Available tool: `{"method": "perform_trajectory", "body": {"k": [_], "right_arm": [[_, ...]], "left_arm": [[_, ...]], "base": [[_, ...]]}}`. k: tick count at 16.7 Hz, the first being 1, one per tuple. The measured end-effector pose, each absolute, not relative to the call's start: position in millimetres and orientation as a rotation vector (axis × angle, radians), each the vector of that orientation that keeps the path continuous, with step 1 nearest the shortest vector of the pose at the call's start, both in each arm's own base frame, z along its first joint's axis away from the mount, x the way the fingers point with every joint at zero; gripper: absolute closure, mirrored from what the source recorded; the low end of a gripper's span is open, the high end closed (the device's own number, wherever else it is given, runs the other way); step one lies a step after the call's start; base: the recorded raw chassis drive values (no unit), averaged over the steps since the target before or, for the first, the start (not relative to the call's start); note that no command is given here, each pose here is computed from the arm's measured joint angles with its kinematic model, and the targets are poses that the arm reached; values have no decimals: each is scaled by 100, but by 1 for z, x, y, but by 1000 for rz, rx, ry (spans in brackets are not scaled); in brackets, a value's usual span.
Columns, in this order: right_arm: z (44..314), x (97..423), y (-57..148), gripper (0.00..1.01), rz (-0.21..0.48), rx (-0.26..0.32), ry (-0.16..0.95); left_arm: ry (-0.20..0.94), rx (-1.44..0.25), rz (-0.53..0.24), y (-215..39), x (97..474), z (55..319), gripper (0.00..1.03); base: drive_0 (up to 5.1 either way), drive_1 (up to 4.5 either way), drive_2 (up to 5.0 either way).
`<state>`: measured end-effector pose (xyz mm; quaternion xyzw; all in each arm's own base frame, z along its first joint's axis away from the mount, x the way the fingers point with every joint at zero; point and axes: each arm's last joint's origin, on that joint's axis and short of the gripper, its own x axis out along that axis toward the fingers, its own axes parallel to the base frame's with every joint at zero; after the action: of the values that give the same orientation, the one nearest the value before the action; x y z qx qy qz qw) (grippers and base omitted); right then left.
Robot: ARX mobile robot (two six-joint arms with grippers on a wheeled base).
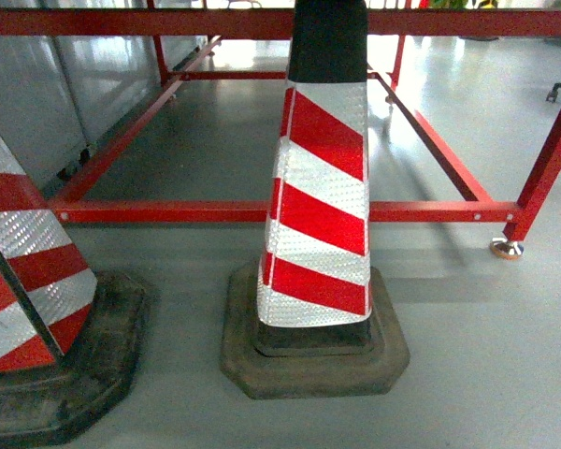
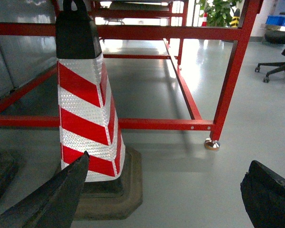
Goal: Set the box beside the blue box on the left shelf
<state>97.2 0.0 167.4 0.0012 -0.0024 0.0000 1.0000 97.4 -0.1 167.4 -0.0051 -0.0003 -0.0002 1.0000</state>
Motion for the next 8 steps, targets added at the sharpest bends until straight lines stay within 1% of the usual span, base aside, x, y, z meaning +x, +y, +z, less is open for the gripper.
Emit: {"method": "perform_trajectory", "body": {"k": [8], "right_arm": [[167,97,0,3,0,2,-5]], "left_arm": [[-1,-10,0,0,97,167,5]], "base": [[0,0,0]]}}
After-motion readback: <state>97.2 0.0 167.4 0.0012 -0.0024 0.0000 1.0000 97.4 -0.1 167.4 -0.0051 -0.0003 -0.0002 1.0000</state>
